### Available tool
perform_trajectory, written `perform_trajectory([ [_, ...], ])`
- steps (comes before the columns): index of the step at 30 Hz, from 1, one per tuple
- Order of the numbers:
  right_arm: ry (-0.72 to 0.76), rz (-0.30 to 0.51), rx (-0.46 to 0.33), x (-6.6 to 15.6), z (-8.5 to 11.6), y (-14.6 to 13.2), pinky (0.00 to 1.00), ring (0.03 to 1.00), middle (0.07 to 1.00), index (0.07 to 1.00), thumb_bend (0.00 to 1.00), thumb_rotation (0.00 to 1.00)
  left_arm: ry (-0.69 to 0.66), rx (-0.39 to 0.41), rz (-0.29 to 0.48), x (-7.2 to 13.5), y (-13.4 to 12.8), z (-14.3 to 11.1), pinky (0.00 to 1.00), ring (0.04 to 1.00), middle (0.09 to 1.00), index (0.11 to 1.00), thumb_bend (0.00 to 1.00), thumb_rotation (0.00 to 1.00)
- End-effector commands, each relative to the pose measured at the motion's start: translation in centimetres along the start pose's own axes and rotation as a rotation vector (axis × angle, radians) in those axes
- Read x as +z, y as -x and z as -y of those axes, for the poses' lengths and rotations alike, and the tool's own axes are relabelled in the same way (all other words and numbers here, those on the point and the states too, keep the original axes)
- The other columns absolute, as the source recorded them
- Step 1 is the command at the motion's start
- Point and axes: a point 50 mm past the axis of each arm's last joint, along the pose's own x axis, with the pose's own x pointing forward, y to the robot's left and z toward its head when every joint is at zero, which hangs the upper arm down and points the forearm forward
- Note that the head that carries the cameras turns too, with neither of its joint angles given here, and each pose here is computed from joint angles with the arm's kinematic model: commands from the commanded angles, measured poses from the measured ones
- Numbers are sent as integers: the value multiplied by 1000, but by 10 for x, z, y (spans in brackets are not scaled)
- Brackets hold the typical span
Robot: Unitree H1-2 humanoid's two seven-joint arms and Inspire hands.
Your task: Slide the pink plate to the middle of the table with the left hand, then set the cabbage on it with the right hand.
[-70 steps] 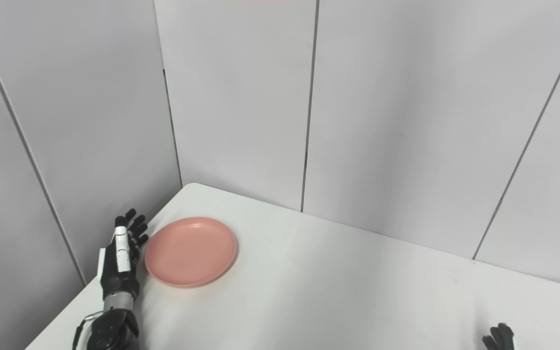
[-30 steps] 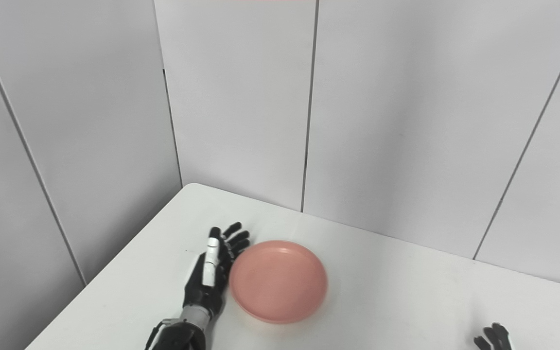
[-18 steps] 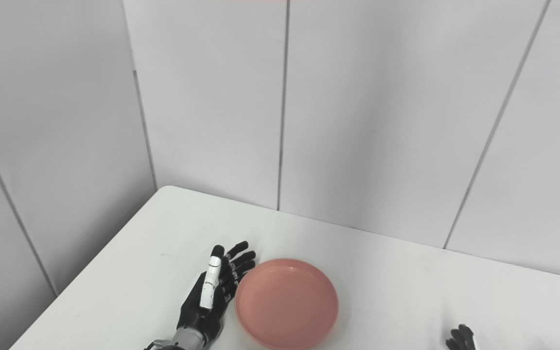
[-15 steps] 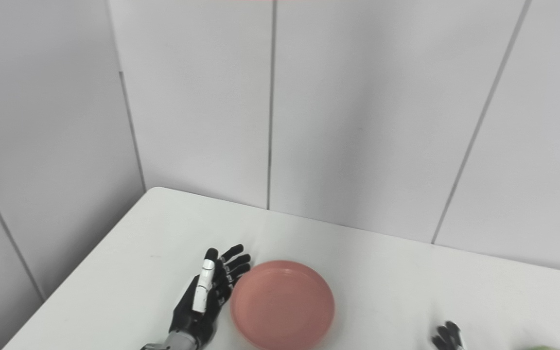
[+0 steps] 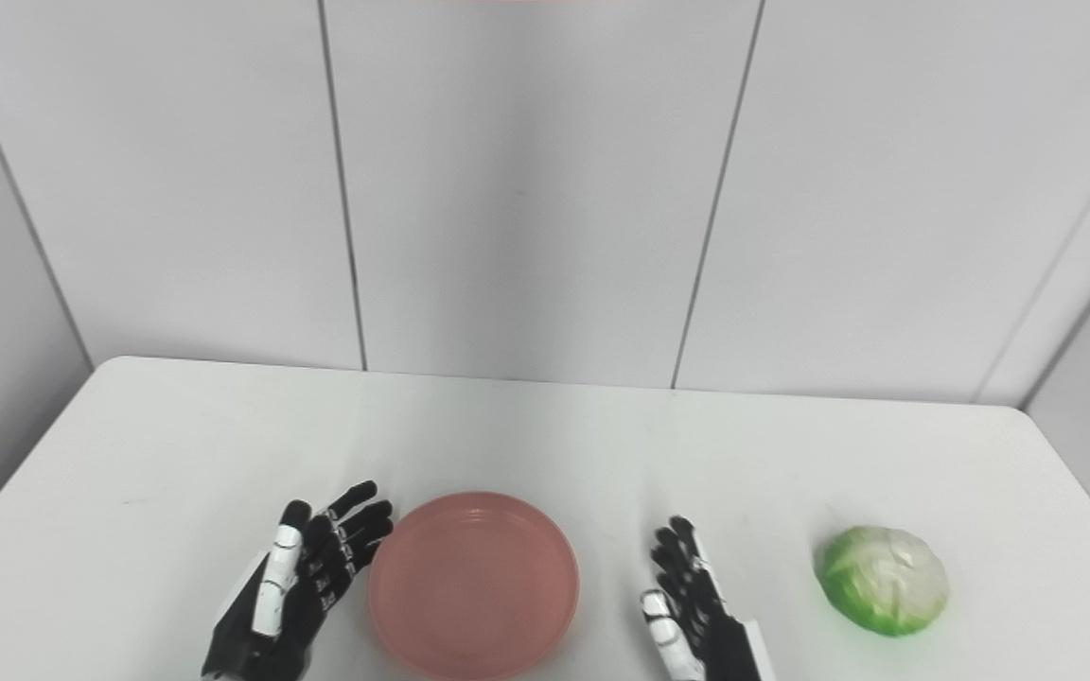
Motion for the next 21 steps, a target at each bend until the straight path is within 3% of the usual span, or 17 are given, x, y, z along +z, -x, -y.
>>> perform_trajectory([
  [1, -5, 51, -2, 15, -8, -6, 993, 934, 936, 962, 645, 792, 29, -45, -23, 2, 4, 1, 891, 878, 854, 832, 817, 973],
  [11, 8, 47, -11, 22, -23, -14, 978, 929, 927, 957, 648, 811, 25, -93, -50, 12, 12, 6, 847, 852, 830, 811, 832, 952],
  [21, 4, 49, -14, 25, -25, -15, 978, 935, 936, 959, 663, 800, 24, -148, -30, 10, 14, 12, 853, 856, 837, 822, 844, 927],
])
